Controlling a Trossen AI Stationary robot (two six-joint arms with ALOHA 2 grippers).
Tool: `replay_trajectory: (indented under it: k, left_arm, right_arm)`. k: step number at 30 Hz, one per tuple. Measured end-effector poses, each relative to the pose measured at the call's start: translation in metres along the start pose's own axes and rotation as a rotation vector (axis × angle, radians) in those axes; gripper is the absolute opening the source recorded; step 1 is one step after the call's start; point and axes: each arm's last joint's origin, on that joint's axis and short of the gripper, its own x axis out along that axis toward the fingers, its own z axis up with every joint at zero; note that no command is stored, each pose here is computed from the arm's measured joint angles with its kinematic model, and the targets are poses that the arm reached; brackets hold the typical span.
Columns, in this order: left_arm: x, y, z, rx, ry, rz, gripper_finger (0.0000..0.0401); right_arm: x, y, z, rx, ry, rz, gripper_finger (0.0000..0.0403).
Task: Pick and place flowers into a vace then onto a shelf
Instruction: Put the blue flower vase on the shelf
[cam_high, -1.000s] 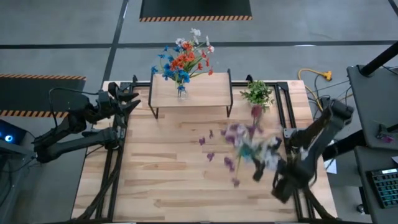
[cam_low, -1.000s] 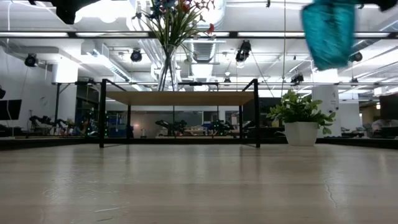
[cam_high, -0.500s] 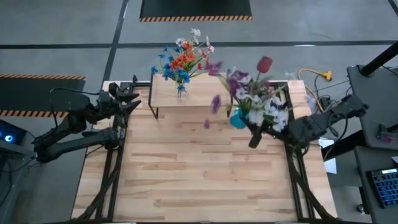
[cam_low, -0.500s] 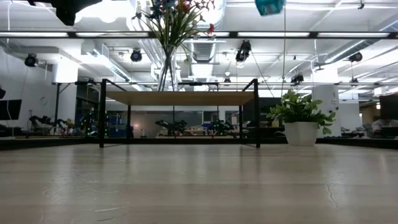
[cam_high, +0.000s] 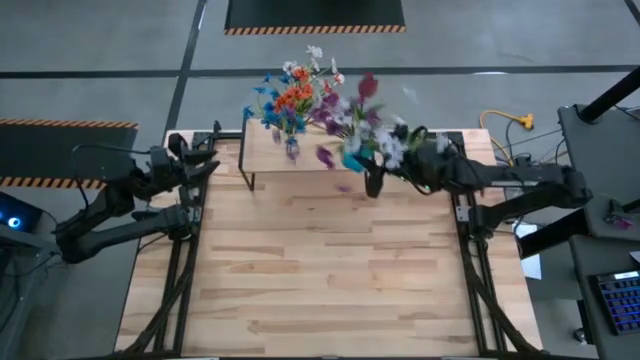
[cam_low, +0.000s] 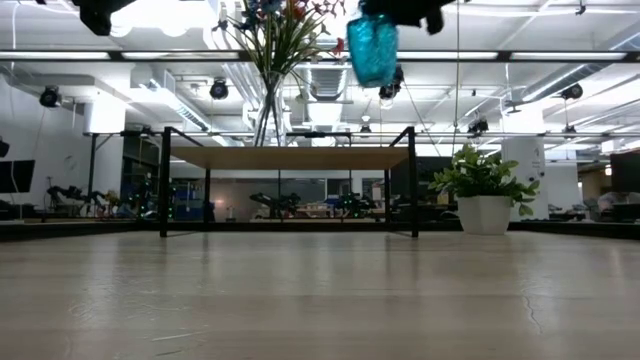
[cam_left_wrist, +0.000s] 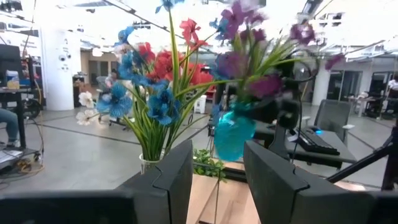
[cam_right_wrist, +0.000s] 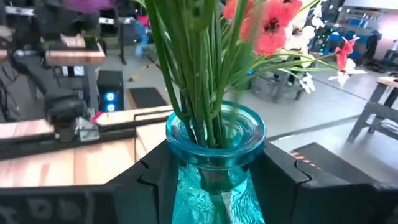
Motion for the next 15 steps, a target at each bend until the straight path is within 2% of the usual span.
replay_trajectory:
  k: [4, 8, 15]
  left_arm:
    - [-0.008, -0.001, 0.003, 0.001, -0.036, -0.002, 0.0127]
    - [-0.015, -0.001, 0.004, 0.002, -0.054, -0.004, 0.0127]
    - [-0.020, -0.001, 0.001, -0.018, -0.037, -0.004, 0.0127]
  right_arm:
    - [0.029, -0.019, -0.010, 0.040, -0.025, -0.033, 0.0152]
    - [0.055, -0.037, -0.031, 0.055, 0.018, -0.045, 0.0152]
    - [0.071, -0.057, -0.055, 0.061, 0.075, -0.067, 0.0152]
